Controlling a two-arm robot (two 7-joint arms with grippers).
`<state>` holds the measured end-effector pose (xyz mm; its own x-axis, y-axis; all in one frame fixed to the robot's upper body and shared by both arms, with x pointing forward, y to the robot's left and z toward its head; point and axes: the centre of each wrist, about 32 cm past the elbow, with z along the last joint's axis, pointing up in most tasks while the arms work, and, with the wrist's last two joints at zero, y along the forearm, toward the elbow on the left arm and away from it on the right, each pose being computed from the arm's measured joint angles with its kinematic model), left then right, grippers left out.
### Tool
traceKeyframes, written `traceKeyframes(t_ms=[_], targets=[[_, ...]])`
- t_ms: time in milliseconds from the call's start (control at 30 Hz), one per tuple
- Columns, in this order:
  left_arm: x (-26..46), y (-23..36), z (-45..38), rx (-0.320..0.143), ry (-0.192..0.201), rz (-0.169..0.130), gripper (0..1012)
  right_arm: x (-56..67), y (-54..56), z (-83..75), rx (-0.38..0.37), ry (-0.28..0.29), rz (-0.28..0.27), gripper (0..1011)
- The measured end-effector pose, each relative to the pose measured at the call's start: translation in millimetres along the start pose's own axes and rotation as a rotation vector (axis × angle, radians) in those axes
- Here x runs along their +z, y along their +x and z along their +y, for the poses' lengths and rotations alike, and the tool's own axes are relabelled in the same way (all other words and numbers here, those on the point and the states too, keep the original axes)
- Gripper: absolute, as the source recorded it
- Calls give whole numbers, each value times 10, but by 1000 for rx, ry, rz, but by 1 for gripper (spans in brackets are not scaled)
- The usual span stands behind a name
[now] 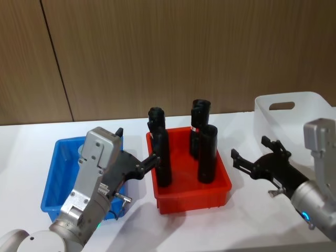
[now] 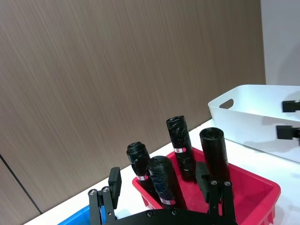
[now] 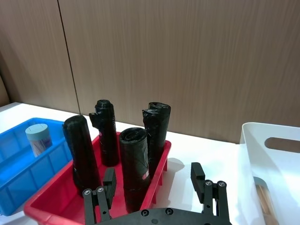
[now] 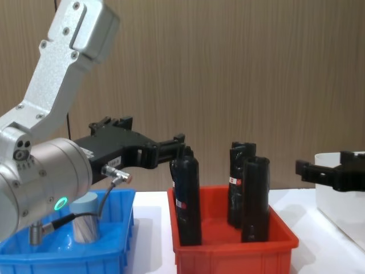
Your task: Pick the cotton swabs from the blue box and place them into the white box.
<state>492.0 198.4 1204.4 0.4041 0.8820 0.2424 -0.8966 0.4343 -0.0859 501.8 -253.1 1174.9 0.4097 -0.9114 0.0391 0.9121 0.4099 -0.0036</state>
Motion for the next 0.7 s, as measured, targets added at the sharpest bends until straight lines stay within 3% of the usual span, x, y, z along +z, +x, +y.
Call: traceKeyframes(t_ms=[367,700], targets=[[0,0,0,0,0,0,1004,-61,197,335,67,-9,38,1002],[0,0,0,0,0,0,1004,-94,294,585,121,-11,62,1002]])
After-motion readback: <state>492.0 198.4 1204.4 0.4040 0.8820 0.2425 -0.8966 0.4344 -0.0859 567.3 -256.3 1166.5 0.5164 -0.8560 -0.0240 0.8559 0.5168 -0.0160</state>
